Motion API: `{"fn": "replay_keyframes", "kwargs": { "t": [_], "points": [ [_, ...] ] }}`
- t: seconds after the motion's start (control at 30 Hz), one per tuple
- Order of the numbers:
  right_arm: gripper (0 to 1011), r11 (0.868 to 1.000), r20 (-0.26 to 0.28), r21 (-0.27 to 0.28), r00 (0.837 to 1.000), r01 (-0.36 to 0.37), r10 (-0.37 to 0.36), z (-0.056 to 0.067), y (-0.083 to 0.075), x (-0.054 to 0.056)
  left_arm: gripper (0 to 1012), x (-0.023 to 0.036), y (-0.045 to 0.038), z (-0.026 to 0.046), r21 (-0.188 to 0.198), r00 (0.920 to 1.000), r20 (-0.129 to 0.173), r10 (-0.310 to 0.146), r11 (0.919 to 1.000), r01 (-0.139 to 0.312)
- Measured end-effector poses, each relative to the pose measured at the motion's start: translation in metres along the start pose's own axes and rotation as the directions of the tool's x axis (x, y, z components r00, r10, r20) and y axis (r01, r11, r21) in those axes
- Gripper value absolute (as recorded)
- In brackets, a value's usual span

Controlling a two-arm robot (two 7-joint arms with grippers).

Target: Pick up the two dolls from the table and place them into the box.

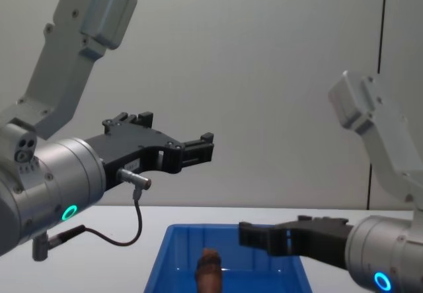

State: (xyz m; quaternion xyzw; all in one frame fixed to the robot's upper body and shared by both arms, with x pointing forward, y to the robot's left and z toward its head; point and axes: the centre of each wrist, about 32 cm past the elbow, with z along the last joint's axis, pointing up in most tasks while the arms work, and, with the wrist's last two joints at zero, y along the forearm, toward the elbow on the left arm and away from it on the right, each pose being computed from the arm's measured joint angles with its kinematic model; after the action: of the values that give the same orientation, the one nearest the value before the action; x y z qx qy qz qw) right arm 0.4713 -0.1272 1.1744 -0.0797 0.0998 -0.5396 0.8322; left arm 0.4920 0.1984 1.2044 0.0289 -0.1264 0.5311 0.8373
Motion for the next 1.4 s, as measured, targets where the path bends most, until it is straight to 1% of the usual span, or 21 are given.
{"fn": "replay_keyframes", "kwargs": {
  "t": [0.03, 0.13, 0.37, 0.57, 0.6, 0.77, 1.03, 1.23, 1.4],
  "points": [
    [960, 1.000, 0.001, 0.010, 1.000, 0.013, -0.013, 0.000, -0.001, 0.000, 1001, 0.0000, 0.0000, 0.0000, 0.000, 1.0000, 0.000, 0.000, 1.0000, 0.000],
    [1001, 0.999, 0.002, 0.025, 0.999, 0.032, -0.032, 0.001, -0.002, 0.000, 1001, 0.0000, 0.0000, 0.0000, 0.000, 1.0000, 0.000, 0.000, 1.0000, 0.000],
    [1001, 0.992, 0.002, 0.064, 0.994, 0.112, -0.112, 0.000, -0.012, 0.006, 1001, 0.0000, 0.0000, 0.0000, 0.000, 1.0000, 0.000, 0.000, 1.0000, 0.000],
    [1001, 0.977, -0.008, 0.087, 0.981, 0.196, -0.196, -0.003, -0.024, 0.017, 1001, 0.0000, 0.0000, 0.0000, 0.000, 1.0000, 0.000, 0.000, 1.0000, 0.000],
    [1001, 0.977, -0.008, 0.087, 0.981, 0.196, -0.196, -0.003, -0.024, 0.017, 1001, 0.0000, 0.0000, 0.0000, 0.000, 1.0000, 0.000, 0.000, 1.0000, 0.000],
    [1001, 0.960, -0.018, 0.091, 0.964, 0.265, -0.264, -0.008, -0.034, 0.028, 1001, 0.0000, 0.0000, 0.0000, 0.000, 1.0000, 0.000, 0.000, 1.0000, 0.000],
    [1001, 0.940, -0.029, 0.091, 0.945, 0.328, -0.327, -0.012, -0.043, 0.039, 1001, 0.0000, 0.0000, 0.0000, 0.000, 1.0000, 0.000, 0.000, 1.0000, 0.000],
    [1001, 0.930, -0.032, 0.091, 0.934, 0.357, -0.356, -0.014, -0.048, 0.044, 1001, 0.0000, 0.0000, 0.0000, 0.000, 1.0000, 0.000, 0.000, 1.0000, 0.000],
    [1001, 0.924, -0.034, 0.091, 0.929, 0.370, -0.369, -0.014, -0.050, 0.046, 1001, -0.0001, 0.0002, -0.0002, 0.001, 1.0000, 0.000, 0.000, 1.0000, 0.000]
  ]
}}
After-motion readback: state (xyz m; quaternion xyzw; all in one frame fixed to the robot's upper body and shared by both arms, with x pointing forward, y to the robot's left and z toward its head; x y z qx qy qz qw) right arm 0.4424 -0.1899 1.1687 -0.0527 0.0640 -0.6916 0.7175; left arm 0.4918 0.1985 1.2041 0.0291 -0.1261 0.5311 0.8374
